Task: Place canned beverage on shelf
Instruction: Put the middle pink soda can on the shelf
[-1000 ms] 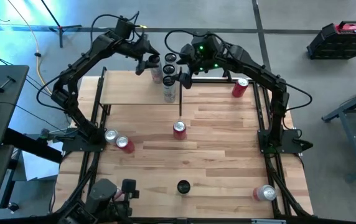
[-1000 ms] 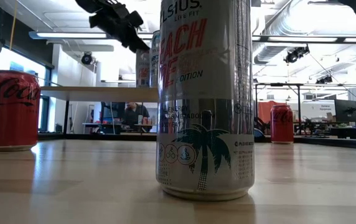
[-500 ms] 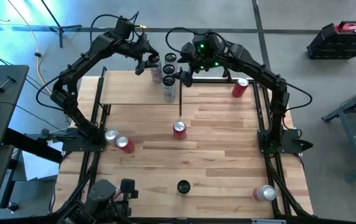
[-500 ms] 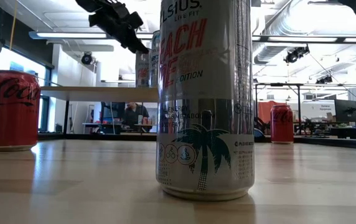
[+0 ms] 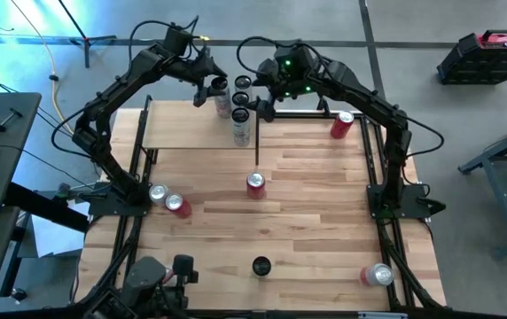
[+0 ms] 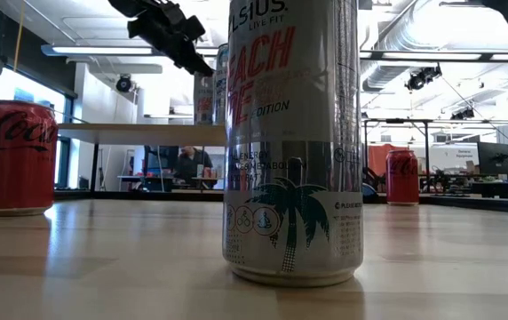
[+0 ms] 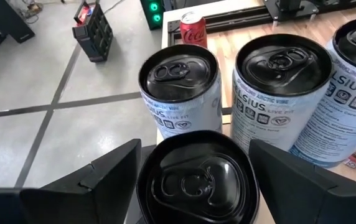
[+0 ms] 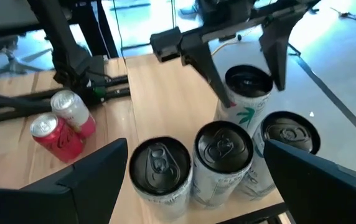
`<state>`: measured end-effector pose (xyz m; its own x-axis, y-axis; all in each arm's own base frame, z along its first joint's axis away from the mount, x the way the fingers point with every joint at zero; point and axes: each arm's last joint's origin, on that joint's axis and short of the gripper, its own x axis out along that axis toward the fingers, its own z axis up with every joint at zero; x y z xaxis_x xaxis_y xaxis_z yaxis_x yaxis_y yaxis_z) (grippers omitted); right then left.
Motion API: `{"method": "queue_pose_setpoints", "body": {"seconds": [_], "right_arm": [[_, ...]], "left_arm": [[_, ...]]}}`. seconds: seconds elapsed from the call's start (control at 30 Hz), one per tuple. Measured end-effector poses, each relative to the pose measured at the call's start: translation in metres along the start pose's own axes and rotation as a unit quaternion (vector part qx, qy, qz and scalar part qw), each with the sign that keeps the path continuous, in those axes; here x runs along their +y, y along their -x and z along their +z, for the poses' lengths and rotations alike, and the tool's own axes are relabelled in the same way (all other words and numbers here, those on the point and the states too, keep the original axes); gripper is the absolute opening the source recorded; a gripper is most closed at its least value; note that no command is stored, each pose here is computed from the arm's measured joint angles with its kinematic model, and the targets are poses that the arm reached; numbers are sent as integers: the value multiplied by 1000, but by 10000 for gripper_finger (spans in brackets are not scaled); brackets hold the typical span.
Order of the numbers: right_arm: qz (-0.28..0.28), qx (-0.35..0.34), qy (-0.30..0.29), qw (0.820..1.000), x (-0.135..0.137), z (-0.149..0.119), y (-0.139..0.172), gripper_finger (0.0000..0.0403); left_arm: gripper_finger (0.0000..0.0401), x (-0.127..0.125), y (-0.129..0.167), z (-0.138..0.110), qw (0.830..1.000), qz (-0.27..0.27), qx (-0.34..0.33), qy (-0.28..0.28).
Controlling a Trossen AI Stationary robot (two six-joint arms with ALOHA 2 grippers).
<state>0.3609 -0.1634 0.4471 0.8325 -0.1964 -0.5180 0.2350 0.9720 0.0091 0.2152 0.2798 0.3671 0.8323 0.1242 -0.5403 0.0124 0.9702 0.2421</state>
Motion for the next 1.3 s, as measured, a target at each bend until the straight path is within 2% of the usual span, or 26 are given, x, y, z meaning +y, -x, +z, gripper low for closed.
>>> {"method": "queue_pose_setpoints", "body": {"seconds": [0.3, 0.53, 0.67, 0.8, 0.9, 1.07, 1.3], "right_arm": [[-15, 10, 14, 1000, -11, -4, -7, 362], [-20, 5, 44, 999, -21, -8, -36, 362], [-26, -8, 57, 998, -24, -7, -44, 362], [-42, -28, 70, 996, -24, -2, -42, 362], [-56, -31, 71, 995, -25, -1, -41, 362], [-58, -31, 65, 996, -27, -1, -40, 362], [-96, -48, 75, 991, -22, 11, -27, 362]], "left_arm": [[290, -6, 12, 11, 1000, 12, -16, -17], [290, -16, 32, 25, 999, 27, -35, -22], [290, -24, 44, 31, 999, 37, -33, 11], [290, -33, 47, 33, 997, 62, 8, 48], [290, -40, 48, 32, 994, 56, 32, 92], [290, -49, 47, 23, 981, 30, 82, 173], [290, -50, 42, 11, 962, 68, 123, 232]]}}
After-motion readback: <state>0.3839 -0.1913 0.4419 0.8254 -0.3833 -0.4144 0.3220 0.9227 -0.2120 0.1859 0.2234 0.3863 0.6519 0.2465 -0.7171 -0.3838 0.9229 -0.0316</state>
